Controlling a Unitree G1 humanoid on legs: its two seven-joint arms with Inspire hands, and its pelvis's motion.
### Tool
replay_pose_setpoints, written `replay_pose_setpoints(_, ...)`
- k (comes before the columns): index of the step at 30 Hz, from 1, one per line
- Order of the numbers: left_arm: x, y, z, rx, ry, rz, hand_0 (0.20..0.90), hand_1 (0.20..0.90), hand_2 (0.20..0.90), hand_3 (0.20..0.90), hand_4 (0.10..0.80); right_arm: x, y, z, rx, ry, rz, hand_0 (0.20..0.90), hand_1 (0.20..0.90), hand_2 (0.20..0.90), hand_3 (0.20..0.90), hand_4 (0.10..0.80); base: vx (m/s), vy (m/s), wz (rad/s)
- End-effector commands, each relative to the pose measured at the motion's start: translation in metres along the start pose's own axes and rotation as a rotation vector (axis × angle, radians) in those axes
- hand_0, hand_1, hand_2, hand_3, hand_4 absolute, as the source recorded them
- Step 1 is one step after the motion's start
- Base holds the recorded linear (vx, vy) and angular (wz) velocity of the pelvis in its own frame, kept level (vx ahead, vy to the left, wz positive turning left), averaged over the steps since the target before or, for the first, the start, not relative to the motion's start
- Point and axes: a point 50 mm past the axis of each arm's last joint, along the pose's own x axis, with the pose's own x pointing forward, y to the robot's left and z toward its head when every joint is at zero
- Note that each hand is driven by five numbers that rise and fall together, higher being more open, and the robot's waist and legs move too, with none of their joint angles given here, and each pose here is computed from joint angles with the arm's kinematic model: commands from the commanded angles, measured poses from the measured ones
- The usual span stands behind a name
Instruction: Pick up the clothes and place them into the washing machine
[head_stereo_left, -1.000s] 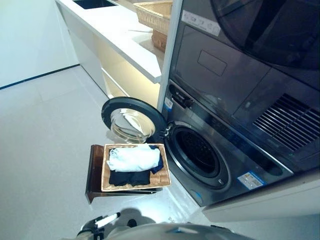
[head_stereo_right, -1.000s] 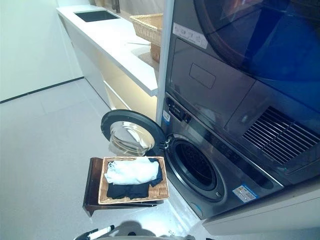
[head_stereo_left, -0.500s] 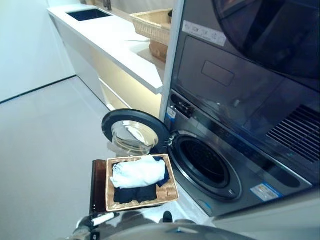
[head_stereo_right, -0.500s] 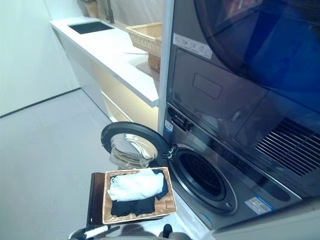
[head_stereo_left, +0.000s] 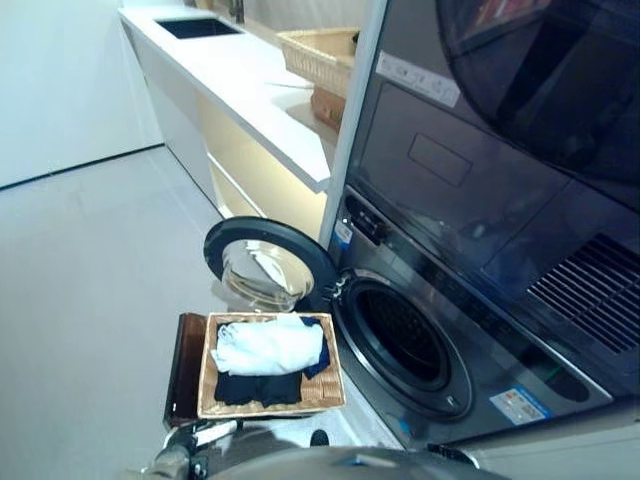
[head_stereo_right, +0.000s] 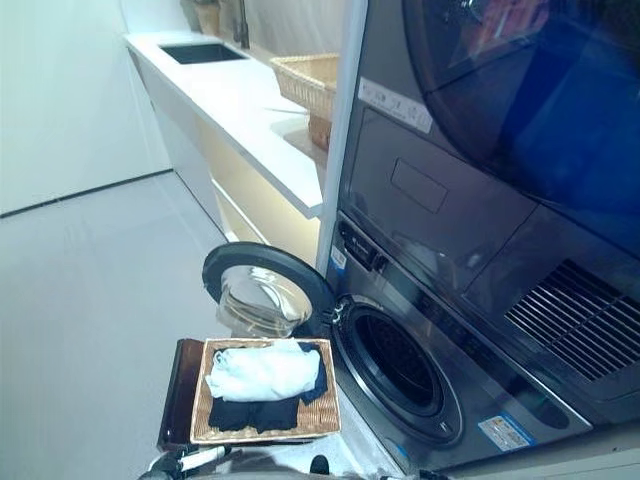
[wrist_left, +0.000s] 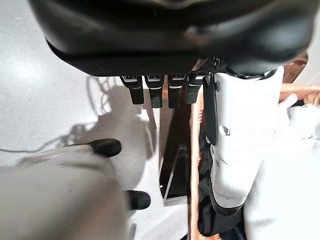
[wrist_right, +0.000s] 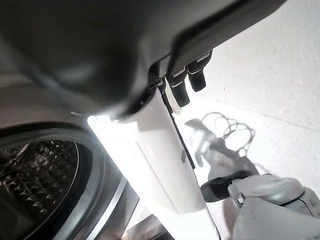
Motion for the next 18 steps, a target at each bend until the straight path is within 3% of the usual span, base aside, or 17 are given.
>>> replay_pose_setpoints(1,0.001,-0.006,0.021,0.015,-0.068,0.002,0.900,0.900,0.900,0.900,0.800,0.002,-0.022,0.024,-0.009,-0.067,-0.068,0.900,0.900,0.900,0.900,0.800,-0.063,0.287,0.15)
replay_pose_setpoints(6,0.002,-0.012,0.049,0.120,-0.161,-0.011,0.900,0.900,0.900,0.900,0.800,0.002,-0.025,0.058,-0.157,-0.175,-0.108,0.900,0.900,0.900,0.900,0.800,-0.018,0.275,-0.12)
replay_pose_setpoints(9,0.001,0.006,0.074,0.118,-0.226,0.056,0.900,0.900,0.900,0.900,0.800,-0.002,-0.016,0.105,-0.373,-0.317,-0.124,0.900,0.900,0.900,0.900,0.800,-0.066,0.178,-0.31)
replay_pose_setpoints(14,0.001,0.014,0.074,0.057,-0.223,0.095,0.900,0.900,0.900,0.900,0.800,-0.011,0.001,0.148,-0.537,-0.468,-0.135,0.900,0.900,0.900,0.900,0.800,-0.029,0.078,-0.06)
replay_pose_setpoints(18,0.001,0.009,0.064,0.007,-0.213,0.104,0.900,0.900,0.900,0.900,0.800,-0.037,0.012,0.210,-0.755,-0.741,-0.245,0.900,0.900,0.900,0.900,0.800,0.015,0.036,-0.01)
